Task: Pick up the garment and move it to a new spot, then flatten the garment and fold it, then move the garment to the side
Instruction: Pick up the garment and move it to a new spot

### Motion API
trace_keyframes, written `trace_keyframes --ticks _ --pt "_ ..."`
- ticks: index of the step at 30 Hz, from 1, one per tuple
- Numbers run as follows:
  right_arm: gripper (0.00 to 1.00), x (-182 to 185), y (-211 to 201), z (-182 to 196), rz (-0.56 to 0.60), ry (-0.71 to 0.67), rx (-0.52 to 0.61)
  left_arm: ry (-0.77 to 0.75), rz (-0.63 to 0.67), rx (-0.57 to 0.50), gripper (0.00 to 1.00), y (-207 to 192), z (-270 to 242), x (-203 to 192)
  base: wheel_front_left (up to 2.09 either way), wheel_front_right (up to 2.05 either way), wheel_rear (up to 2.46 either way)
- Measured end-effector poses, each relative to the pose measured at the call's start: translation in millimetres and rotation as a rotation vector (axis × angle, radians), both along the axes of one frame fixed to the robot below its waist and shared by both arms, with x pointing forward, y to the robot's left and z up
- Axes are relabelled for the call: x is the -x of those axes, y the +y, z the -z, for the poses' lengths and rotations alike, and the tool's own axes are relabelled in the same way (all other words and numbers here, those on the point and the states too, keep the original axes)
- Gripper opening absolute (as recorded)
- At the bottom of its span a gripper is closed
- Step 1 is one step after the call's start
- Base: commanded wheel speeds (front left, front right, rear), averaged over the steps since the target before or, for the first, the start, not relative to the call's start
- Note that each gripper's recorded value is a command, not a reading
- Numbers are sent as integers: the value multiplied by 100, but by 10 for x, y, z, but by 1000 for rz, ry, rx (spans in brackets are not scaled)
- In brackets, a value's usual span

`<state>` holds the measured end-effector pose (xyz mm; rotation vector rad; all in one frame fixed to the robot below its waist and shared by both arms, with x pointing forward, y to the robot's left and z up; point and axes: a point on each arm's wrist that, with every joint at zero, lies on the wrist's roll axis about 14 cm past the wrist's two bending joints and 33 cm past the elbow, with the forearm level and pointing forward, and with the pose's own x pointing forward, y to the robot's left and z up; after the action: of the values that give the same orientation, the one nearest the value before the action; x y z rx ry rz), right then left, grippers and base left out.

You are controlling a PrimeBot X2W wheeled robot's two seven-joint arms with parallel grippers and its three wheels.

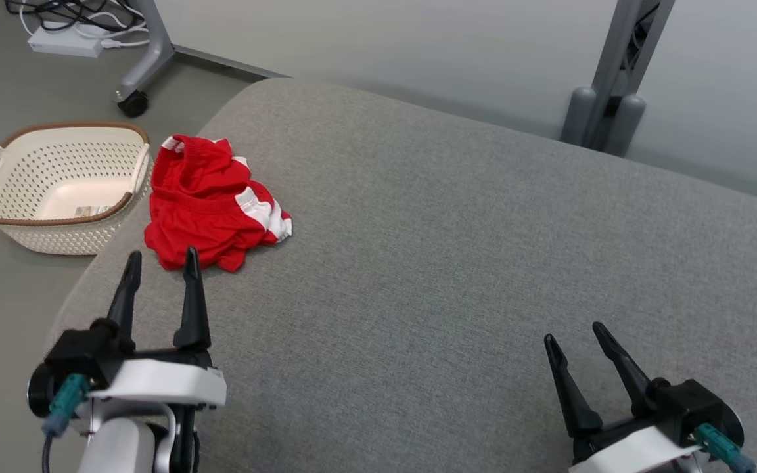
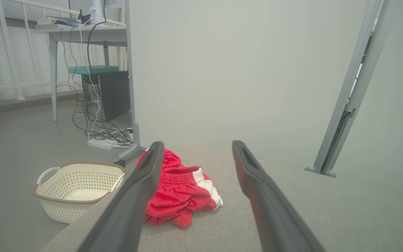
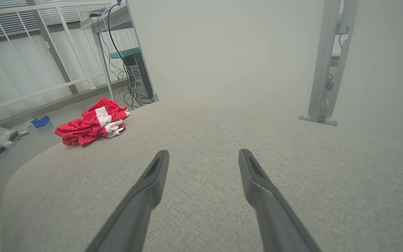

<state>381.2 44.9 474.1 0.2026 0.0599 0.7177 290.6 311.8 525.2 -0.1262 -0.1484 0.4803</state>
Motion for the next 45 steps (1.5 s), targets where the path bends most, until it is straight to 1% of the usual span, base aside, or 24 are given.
trace_keyframes --ticks 5,9,10,12,16,20,22,25,31,34,38,39,40,43,45 --pt "100 -180 -61 99 12 4 14 -3 29 1 100 124 -49 -402 0 0 0" --pt "100 -310 -154 197 35 13 28 42 70 17 100 178 69 -724 0 0 0" --pt "100 -371 -213 248 53 22 31 81 94 26 100 221 157 -885 0 0 0" --pt "100 -431 -259 283 65 21 39 123 109 39 100 281 237 -1038 0 0 0" --pt "100 -508 -319 369 72 28 52 219 133 119 100 347 462 -1313 0 0 0" --pt "100 -615 -392 416 92 31 50 338 144 164 100 424 676 -1526 0 0 0" --pt "100 -657 -423 446 99 33 52 408 150 192 100 425 826 -1589 0 0 0" --pt "100 -699 -461 495 109 41 53 560 161 217 100 429 1093 -1618 0 0 0" --pt "100 -745 -555 600 133 62 61 799 152 290 100 399 1509 -1563 0 0 0" --pt "100 -758 -588 632 145 72 60 888 150 315 100 377 1665 -1512 0 0 0" --pt "100 -776 -623 631 159 75 53 926 141 320 100 368 1748 -1485 0 0 0" --pt "100 -781 -629 627 162 74 52 922 140 312 27 372 1747 -1496 0 0 0" --pt "100 -784 -635 624 164 73 53 906 142 300 0 373 1733 -1520 0 0 0" --pt "100 -777 -643 602 167 70 53 844 142 261 0 394 1648 -1589 0 0 0" --pt "100 -764 -649 580 170 68 54 773 134 243 0 432 1534 -1654 0 0 0"
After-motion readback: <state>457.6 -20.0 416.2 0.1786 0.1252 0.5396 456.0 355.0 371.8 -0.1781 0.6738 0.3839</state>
